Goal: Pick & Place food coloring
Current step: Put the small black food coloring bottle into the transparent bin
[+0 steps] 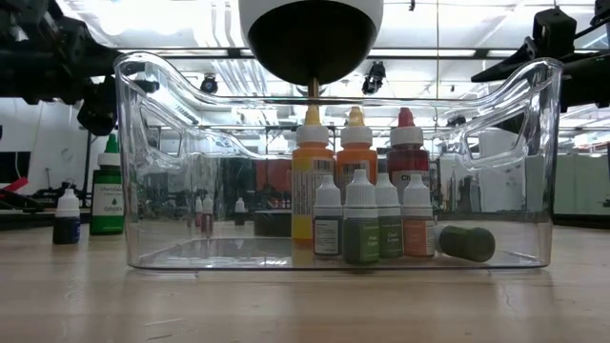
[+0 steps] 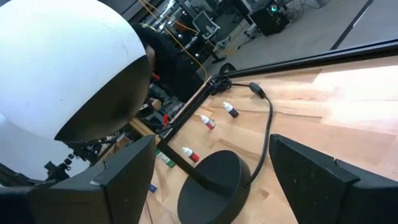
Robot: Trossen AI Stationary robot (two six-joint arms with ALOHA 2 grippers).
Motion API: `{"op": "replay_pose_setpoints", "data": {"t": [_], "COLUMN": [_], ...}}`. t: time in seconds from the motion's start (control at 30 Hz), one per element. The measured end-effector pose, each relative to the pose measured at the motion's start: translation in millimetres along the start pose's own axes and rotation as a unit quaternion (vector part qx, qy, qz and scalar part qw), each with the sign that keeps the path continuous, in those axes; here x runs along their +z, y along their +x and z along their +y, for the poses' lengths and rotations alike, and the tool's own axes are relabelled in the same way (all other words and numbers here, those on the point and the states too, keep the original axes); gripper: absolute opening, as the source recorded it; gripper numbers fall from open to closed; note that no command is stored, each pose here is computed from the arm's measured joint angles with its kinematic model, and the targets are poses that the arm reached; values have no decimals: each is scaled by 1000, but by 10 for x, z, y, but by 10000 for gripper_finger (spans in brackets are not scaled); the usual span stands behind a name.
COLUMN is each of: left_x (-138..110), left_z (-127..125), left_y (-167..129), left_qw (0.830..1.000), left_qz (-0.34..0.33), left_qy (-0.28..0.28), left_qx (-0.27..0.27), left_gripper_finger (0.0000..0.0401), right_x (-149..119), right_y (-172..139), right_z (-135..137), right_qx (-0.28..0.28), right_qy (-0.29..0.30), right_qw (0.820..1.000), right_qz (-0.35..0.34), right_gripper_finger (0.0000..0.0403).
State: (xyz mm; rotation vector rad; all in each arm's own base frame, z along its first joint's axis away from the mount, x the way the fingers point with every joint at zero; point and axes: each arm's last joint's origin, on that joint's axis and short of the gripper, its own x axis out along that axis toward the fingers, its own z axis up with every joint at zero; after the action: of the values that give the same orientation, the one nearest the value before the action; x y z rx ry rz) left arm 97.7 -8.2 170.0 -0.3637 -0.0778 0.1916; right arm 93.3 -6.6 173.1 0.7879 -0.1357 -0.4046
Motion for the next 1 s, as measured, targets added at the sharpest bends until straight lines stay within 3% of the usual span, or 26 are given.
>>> {"op": "replay_pose_setpoints", "data": {"t": [0.17,0.33,0.5,0.7,0.83,1.0], "left_x": [10,-14,45,-28,-35,175], "left_z": [9,1,-24,-1,-28,-113], "left_y": [2,6,3,8,22,37], "left_qw": [996,994,983,976,980,987], "left_qz": [-12,8,-16,19,62,105], "left_qy": [-87,-110,-184,-215,-188,-123], "left_qx": [18,0,-21,-3,-17,1], "left_gripper_finger": [161,161,161,161,176,234], "right_x": [0,0,1,1,1,0], "right_y": [0,0,-1,-1,-1,0], "right_z": [0,0,0,0,0,0], "right_qx": [0,0,0,0,0,0], "right_qy": [0,0,1,0,0,0], "right_qw": [1000,1000,1000,1000,1000,1000], "right_qz": [0,0,0,0,0,0], "right_gripper_finger": [308,310,304,304,309,309]}}
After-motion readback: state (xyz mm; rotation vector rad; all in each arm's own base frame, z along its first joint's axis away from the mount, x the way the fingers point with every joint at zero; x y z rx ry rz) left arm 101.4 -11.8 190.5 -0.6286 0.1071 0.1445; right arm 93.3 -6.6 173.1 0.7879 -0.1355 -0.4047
